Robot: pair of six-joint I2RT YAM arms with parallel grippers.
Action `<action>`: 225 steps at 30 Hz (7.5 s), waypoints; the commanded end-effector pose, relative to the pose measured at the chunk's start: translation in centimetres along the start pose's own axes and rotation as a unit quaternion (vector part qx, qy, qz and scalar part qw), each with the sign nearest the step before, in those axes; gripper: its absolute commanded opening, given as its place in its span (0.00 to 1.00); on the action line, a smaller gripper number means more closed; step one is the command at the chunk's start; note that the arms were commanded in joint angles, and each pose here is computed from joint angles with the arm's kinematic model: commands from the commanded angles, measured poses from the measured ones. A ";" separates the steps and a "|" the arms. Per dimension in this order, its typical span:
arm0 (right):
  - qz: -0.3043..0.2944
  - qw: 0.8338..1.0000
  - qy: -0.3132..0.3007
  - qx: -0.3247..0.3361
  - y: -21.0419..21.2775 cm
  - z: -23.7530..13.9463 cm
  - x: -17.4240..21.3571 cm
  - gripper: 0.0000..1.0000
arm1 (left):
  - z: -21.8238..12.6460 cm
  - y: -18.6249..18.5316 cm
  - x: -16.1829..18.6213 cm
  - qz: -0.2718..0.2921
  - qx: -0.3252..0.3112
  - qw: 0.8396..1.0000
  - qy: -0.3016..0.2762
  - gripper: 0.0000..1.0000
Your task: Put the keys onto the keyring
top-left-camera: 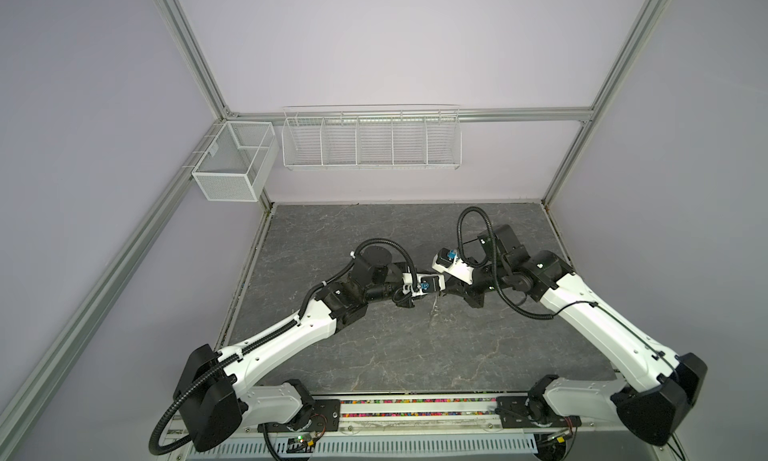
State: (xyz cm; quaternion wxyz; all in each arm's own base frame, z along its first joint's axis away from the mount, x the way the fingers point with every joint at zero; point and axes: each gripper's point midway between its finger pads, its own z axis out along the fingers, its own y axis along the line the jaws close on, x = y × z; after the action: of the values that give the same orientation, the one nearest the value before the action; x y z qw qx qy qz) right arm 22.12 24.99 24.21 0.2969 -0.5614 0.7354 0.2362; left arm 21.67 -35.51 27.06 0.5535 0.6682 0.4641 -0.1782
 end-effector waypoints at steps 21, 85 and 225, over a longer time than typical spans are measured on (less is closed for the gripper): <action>-0.038 0.999 -0.004 -0.011 0.8 0.1 -1.0 0.07 | 1.0 -0.6 0.1 0.018 0.042 0.999 0.021 0.16; 0.006 0.981 -0.162 0.111 -3.9 -1.7 -4.2 0.43 | -1.3 6.0 -4.4 -0.241 -0.079 0.935 -0.249 0.00; -0.001 0.997 -0.073 0.002 -1.0 -2.6 -2.0 0.07 | 1.7 1.3 -2.2 -0.054 0.021 0.996 0.067 0.12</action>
State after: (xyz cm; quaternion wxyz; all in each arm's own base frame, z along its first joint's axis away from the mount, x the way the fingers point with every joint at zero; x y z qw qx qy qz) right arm 23.32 23.83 26.32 0.3420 -0.5332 0.7267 0.2657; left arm 21.90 -37.58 28.32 0.4966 0.6589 0.5363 -0.1777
